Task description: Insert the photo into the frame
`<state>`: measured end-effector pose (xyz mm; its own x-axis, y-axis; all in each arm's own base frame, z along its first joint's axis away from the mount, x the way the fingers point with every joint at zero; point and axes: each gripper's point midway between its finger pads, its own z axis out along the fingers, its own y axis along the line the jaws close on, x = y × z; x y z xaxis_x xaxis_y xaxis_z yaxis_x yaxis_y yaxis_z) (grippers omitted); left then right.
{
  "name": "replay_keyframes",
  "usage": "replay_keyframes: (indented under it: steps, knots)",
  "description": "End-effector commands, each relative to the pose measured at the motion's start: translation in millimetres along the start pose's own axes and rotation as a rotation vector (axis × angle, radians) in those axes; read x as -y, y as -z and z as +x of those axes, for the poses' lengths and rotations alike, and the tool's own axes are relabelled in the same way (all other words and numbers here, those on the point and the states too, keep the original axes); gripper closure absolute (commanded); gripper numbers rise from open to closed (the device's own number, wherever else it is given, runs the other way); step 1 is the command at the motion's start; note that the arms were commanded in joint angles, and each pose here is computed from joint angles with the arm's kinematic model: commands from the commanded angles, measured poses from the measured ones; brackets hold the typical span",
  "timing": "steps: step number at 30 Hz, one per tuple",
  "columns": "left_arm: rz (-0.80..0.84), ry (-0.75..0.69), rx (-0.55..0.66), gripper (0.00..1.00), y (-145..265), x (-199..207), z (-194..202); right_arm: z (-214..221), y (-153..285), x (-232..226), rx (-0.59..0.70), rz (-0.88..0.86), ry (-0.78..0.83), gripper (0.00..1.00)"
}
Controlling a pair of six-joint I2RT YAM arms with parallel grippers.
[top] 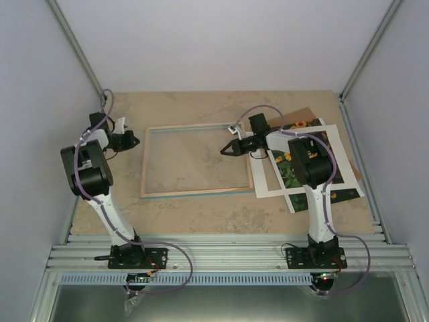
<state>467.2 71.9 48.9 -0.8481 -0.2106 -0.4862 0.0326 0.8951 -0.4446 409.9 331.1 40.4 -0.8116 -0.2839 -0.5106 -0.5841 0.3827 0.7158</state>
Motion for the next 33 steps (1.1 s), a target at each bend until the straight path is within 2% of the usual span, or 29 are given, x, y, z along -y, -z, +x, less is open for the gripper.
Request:
replay_keyframes:
  steps: [1,5,11,12,13,16,19,23,33]
  knots:
    - [-0.017,-0.002,-0.017,1.00,-7,11,17,44,23,27,-0.073,0.054,-0.133,0.99]
    - [0.002,0.004,0.029,1.00,-1,22,-1,26,34,-2,-0.017,-0.029,-0.054,0.99]
    - [-0.011,-0.005,0.046,0.99,-12,20,-15,3,51,-21,0.072,-0.038,0.023,0.99]
    - [-0.021,-0.002,0.045,0.92,-14,16,-16,3,53,-20,0.081,-0.034,0.028,0.99]
    - [-0.031,-0.002,0.047,0.82,-17,13,-18,4,53,-20,0.084,-0.034,0.029,0.99]
    - [-0.064,0.002,0.032,0.67,-20,4,-20,9,52,-17,0.079,-0.034,0.018,0.99]
    - [-0.089,0.003,0.044,0.47,-11,-1,-21,13,53,-16,0.079,-0.023,0.019,0.99]
    - [-0.088,0.024,0.028,0.40,1,-3,-14,19,52,-10,0.064,0.002,0.009,0.99]
    - [-0.090,0.056,0.006,0.36,11,5,10,16,69,2,0.084,0.109,-0.045,0.99]
